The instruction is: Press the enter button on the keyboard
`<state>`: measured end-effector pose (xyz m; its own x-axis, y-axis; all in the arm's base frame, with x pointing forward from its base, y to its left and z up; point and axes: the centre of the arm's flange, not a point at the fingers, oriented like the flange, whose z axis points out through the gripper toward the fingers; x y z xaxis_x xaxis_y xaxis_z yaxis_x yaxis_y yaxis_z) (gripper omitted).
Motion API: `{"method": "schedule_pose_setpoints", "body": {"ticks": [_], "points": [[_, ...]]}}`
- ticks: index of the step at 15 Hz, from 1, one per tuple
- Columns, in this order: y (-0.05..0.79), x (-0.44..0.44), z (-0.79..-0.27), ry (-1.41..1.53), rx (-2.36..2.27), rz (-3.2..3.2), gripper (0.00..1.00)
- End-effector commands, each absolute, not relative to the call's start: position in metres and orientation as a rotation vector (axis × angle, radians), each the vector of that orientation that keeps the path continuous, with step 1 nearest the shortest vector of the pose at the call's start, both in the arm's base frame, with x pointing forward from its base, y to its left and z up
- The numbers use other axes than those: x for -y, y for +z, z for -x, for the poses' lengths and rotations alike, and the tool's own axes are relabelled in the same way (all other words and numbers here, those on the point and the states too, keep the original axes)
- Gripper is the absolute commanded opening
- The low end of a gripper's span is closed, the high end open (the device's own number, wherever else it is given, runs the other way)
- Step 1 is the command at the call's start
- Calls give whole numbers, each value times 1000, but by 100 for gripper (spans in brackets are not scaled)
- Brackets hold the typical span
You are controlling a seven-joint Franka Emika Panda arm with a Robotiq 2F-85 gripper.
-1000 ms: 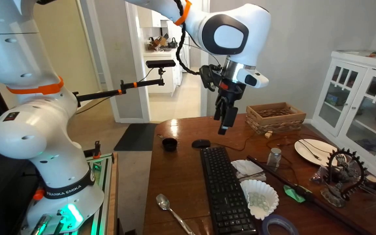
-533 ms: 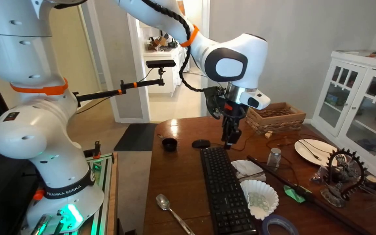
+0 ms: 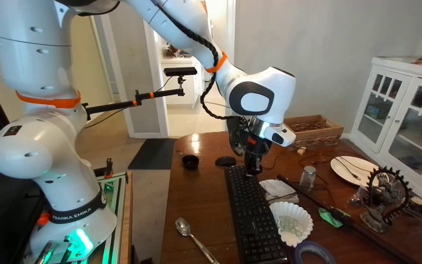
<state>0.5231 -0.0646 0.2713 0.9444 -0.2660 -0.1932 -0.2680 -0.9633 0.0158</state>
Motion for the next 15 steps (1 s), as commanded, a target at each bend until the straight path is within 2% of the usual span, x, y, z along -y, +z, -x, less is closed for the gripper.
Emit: {"method": "schedule_pose_setpoints", "body": {"ticks": [1, 8, 15], "points": [[250, 58, -522, 260, -450, 3094, 0], [256, 66, -529, 267, -442, 3100, 0], [213, 85, -533, 311, -403, 3083, 0]]}}
